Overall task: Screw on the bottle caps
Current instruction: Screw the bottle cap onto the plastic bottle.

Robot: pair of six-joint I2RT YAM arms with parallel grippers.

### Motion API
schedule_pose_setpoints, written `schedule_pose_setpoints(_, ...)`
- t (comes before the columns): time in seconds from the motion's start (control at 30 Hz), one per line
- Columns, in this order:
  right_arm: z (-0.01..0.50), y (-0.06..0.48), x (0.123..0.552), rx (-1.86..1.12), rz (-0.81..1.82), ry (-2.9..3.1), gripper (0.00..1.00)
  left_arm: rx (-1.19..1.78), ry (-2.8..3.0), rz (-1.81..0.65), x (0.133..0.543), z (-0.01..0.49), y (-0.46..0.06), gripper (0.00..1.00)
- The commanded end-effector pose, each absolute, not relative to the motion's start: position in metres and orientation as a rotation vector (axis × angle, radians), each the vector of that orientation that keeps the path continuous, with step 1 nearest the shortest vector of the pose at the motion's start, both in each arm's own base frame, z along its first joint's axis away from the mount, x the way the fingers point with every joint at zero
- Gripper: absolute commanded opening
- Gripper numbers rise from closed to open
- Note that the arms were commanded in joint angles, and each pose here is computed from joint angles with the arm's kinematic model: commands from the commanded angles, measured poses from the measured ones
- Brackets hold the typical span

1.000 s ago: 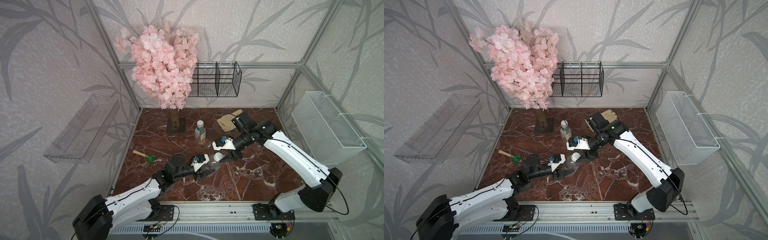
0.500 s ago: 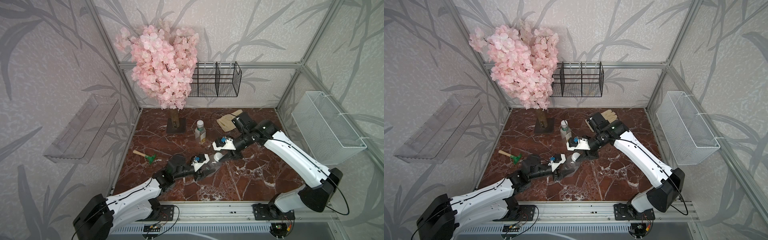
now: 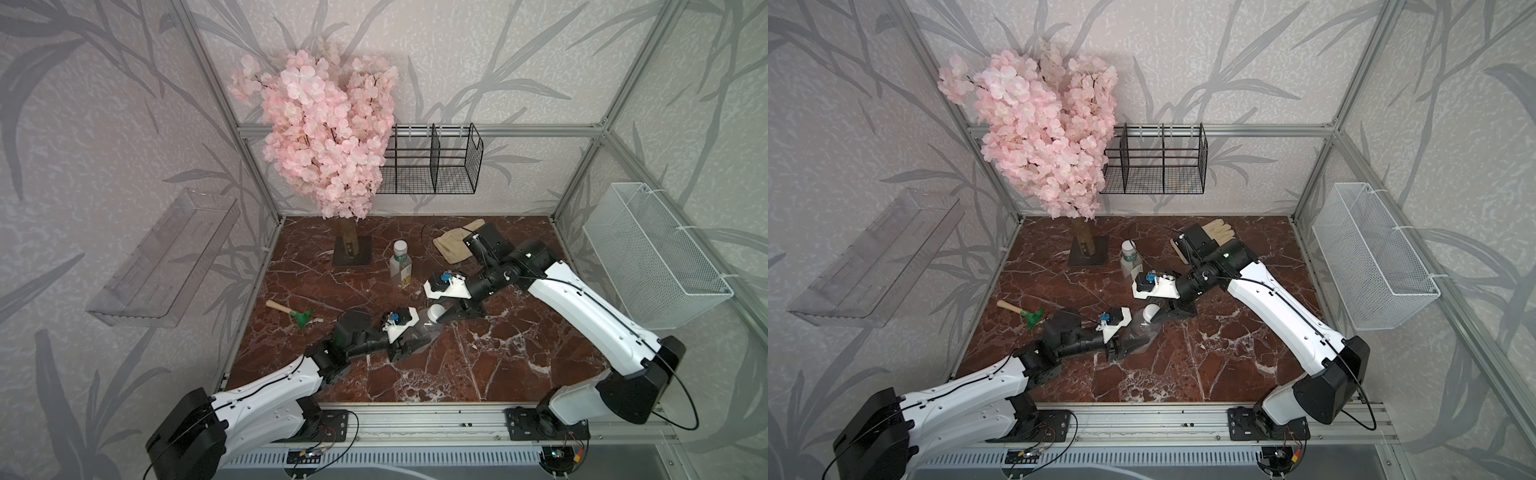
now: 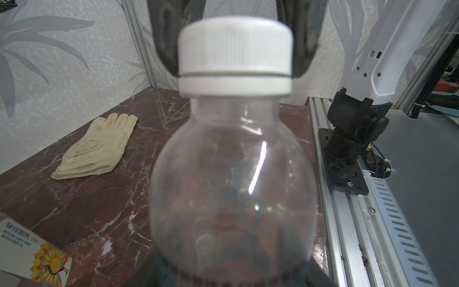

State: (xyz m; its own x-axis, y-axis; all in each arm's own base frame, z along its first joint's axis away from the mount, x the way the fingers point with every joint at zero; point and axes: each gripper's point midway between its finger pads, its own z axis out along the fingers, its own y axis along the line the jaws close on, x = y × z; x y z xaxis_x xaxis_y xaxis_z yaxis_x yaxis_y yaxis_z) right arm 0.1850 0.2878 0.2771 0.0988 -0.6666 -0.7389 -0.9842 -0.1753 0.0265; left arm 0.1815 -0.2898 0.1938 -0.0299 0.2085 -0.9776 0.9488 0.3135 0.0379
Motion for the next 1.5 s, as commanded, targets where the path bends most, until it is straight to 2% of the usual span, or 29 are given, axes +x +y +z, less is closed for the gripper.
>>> schedule_pose_setpoints(0.0,0.286,0.295,0.195,-1.795,0.879,1.71,0.0,1.07,1.452,-0.803,0.191,0.213,-0.287,0.59)
schedule_pose_setpoints(0.33,0.275,0.299,0.21,-1.6,0.836,1.98,0.0,0.99,1.478,-0.702,0.206,0.216,-0.276,0.59)
schedule_pose_setpoints(0.87,0.255,0.298,0.248,-1.209,0.545,2.419,0.0,0.879,1.516,-0.582,0.225,0.217,-0.26,0.59)
schedule_pose_setpoints(1.13,0.245,0.299,0.243,-1.041,0.468,2.567,0.0,0.841,1.528,-0.546,0.23,0.218,-0.254,0.59)
schedule_pose_setpoints(1.4,0.257,0.303,0.236,-0.94,0.513,2.602,0.0,0.816,1.529,-0.53,0.233,0.22,-0.251,0.59)
schedule_pose_setpoints(1.43,0.258,0.305,0.234,-0.954,0.535,2.592,0.01,0.818,1.525,-0.535,0.232,0.22,-0.251,0.59)
schedule_pose_setpoints(1.47,0.261,0.307,0.234,-0.96,0.553,2.578,0.13,0.82,1.523,-0.538,0.232,0.22,-0.252,0.59)
